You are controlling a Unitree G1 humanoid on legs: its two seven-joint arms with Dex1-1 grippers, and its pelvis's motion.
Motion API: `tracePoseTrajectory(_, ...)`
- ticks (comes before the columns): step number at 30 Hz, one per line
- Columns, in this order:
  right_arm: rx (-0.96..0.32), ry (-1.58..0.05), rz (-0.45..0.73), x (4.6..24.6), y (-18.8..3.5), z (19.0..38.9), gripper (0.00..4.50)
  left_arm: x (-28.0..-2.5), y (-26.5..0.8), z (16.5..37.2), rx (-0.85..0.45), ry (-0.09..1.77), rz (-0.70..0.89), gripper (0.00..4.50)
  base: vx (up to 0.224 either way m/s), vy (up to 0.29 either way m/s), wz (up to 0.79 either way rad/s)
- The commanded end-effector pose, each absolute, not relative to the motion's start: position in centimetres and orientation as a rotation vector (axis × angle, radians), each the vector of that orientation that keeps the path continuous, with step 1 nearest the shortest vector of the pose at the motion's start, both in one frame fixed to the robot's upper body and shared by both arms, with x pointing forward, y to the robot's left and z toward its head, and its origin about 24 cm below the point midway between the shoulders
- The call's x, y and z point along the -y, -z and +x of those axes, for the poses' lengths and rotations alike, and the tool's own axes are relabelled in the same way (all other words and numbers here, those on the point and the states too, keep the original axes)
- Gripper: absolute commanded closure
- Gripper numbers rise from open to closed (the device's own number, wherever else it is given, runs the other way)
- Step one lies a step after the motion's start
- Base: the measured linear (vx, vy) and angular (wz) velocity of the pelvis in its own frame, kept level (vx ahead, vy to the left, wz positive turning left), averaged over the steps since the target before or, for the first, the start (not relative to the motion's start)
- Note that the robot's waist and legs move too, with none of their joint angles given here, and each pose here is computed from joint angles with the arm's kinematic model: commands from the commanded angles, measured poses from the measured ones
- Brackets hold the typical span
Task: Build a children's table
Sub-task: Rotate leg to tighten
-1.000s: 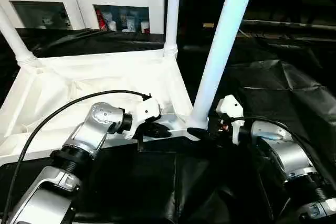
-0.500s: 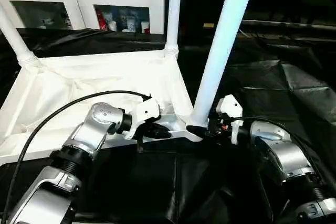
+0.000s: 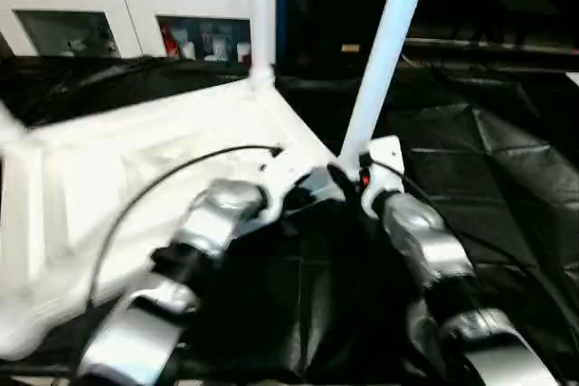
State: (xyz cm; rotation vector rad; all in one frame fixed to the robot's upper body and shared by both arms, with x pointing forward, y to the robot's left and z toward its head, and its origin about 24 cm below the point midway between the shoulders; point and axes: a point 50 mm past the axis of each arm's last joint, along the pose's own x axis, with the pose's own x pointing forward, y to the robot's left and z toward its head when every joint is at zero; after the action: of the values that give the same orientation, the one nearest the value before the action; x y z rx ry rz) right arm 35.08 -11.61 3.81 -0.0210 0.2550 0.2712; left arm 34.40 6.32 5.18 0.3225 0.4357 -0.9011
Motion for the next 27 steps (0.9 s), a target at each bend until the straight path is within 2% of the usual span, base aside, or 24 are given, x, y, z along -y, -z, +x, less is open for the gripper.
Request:
tracePoseTrajectory(1, -0.423, -0.161, -0.014, 13.5, -0.2, 33.7, 1.77, -6.6, -6.2, 35.0, -0.377, 0.857, 0.28, 4.5, 0.0, 0.0, 0.0)
tracePoseTrajectory(2, -0.406, -0.173, 0.019, 13.1, -0.4, 33.9, 1.42, -6.4, -6.1, 35.0, -0.373, 0.863, 0.293, 4.5, 0.0, 0.0, 0.0)
tracePoseTrajectory(3, -0.393, -0.187, 0.038, 12.8, -0.6, 34.0, 1.42, -6.3, -6.1, 34.9, -0.368, 0.873, 0.307, 4.5, 0.0, 0.0, 0.0)
tracePoseTrajectory(4, -0.371, -0.211, 0.056, 12.5, -0.9, 34.1, 1.05, -6.3, -6.1, 34.7, -0.37, 0.886, 0.316, 4.5, 0.0, 0.0, 0.0)
tracePoseTrajectory(9, -0.301, -0.306, 0.08, 12.2, -2.2, 34.6, 0.8, -7.2, -5.9, 34.4, -0.376, 0.927, 0.345, 4.5, 0.0, 0.0, 0.0)
tracePoseTrajectory(10, -0.289, -0.344, 0.074, 12.4, -2.6, 34.6, 0.6, -7.4, -5.9, 34.3, -0.378, 0.938, 0.35, 4.5, 0.0, 0.0, 0.0)
tracePoseTrajectory(15, -0.243, -0.564, 0.009, 13.5, -4.1, 33.6, 0.51, -8.3, -6.0, 34.1, -0.376, 0.991, 0.371, 4.5, 0.0, 0.0, 0.0)
tracePoseTrajectory(16, -0.227, -0.662, -0.037, 14.5, -4.7, 32.9, 0.51, -8.8, -6.1, 33.9, -0.371, 1.04, 0.391, 4.5, 0.0, 0.0, 0.0)
tracePoseTrajectory(20, -0.214, -0.745, -0.077, 15.3, -5.2, 32.2, 0.51, -9.3, -6.1, 33.7, -0.372, 1.087, 0.404, 4.5, 0.0, 0.0, 0.0)
tracePoseTrajectory(22, -0.199, -0.866, -0.143, 16.1, -6.3, 31.3, 0.51, -10.1, -6.5, 32.9, -0.361, 1.224, 0.412, 4.5, 0.0, 0.0, 0.0)
tracePoseTrajectory(27, -0.201, -0.956, -0.159, 16.2, -7.0, 30.8, 0.51, -10.7, -6.8, 31.8, -0.357, 1.376, 0.422, 4.5, 0.0, 0.0, 0.0)
